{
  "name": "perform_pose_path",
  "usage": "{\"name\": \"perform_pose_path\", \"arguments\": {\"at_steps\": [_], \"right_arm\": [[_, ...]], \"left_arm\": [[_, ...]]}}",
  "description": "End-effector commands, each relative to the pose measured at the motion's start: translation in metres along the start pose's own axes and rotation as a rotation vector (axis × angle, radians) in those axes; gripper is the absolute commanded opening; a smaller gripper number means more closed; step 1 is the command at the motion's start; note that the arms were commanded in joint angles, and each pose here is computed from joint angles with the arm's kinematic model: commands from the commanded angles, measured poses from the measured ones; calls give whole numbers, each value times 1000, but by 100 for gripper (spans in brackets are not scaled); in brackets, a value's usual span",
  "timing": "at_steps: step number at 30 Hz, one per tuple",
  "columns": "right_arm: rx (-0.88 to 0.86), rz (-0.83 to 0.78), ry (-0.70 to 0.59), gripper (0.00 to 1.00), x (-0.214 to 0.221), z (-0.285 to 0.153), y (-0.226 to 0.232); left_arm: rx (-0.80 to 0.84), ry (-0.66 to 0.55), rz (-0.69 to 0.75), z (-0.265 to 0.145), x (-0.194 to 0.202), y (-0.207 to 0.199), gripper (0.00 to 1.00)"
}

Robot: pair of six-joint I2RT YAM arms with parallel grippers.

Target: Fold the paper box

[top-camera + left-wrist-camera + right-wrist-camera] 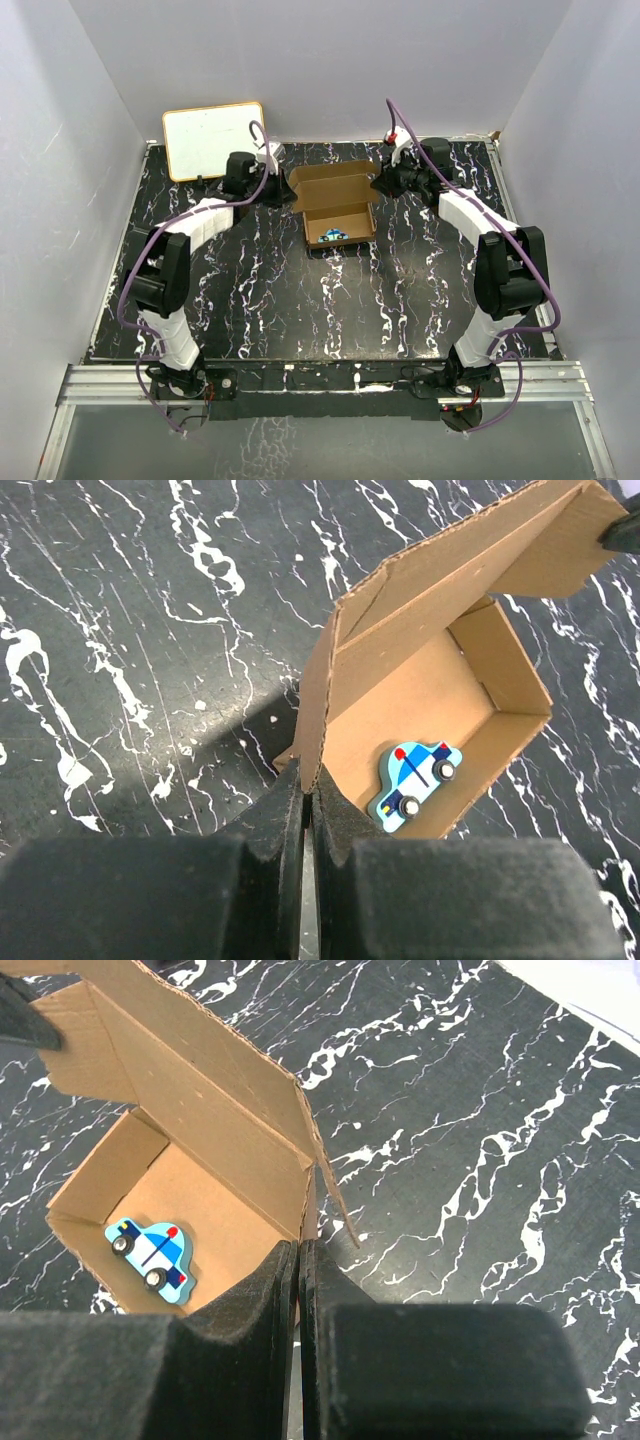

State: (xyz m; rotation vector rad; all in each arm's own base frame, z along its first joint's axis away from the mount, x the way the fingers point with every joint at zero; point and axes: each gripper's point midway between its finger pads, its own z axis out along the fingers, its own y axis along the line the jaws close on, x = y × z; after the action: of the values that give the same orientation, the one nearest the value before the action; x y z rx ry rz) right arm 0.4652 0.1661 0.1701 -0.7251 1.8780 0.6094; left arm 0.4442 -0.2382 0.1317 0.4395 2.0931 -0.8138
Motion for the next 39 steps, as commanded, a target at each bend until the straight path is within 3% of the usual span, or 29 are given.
{"name": "perform_pose_path", "arguments": {"at_steps": [1,17,26,39], "right_arm": [[50,-73,-112,8,-38,2,2],[339,-8,-289,9,-46,15,-16],[417,-11,-368,13,-47,18,-12],[384,47,-348,13,-15,13,2]], "left_arm": [[-79,-149,41,-11,-38,-17,0],[-298,-345,79,7,-58,-25,0],[-346,-348,96,29,-50,-25,0],[-385,-332,87,28,-18,-33,0]]}}
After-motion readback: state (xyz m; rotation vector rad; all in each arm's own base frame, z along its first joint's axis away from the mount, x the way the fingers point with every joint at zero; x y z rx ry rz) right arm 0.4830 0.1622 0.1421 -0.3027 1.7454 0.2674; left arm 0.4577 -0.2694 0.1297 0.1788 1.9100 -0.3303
